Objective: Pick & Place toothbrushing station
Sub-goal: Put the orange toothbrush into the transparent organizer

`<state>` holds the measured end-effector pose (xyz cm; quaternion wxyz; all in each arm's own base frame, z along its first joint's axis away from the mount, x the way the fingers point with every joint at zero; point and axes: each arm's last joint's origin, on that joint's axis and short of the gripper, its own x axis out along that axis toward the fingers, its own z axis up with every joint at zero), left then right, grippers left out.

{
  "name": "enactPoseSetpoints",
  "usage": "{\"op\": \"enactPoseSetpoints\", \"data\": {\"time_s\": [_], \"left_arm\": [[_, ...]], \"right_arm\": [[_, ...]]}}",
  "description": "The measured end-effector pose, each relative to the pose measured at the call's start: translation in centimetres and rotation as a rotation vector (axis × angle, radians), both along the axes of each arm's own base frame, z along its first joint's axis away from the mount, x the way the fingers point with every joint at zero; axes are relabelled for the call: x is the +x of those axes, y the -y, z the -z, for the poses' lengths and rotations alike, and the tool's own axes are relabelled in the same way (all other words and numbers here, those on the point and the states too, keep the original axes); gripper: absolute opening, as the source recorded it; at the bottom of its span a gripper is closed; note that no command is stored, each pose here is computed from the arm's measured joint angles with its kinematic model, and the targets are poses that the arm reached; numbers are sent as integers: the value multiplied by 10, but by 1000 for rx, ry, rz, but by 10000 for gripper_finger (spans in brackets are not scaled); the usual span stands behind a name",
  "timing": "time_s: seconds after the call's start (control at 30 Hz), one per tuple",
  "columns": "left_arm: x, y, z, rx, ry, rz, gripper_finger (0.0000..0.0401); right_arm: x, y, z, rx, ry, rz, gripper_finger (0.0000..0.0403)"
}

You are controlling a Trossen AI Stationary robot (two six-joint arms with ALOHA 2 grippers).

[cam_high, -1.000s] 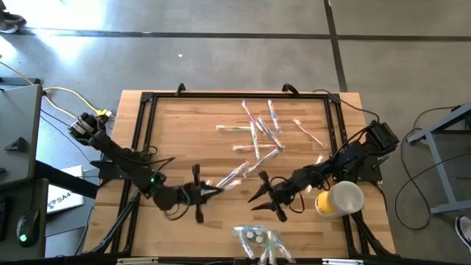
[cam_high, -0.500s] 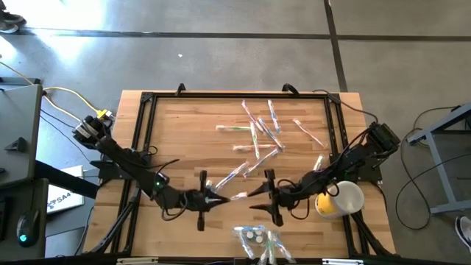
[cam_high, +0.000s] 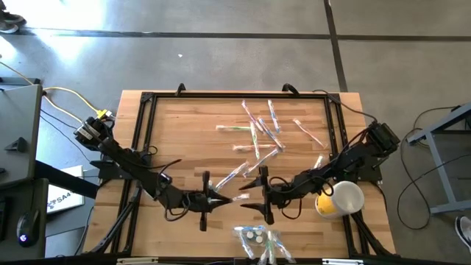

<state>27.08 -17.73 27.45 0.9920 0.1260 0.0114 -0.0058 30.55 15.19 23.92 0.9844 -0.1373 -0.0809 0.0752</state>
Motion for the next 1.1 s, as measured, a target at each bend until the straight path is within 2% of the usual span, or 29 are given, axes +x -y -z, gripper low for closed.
{"op": "enactPoseSetpoints", "data": {"time_s": [0.47,0.97,1.1], "left_arm": [[17,-16,9,0,-3,-76,0],[18,-15,6,26,34,-55,0],[18,-15,6,28,35,-55,0]], "right_arm": [[6,8,0,41,-14,-5,226],[8,12,3,54,-50,6,226],[8,12,3,54,-48,6,210]]}}
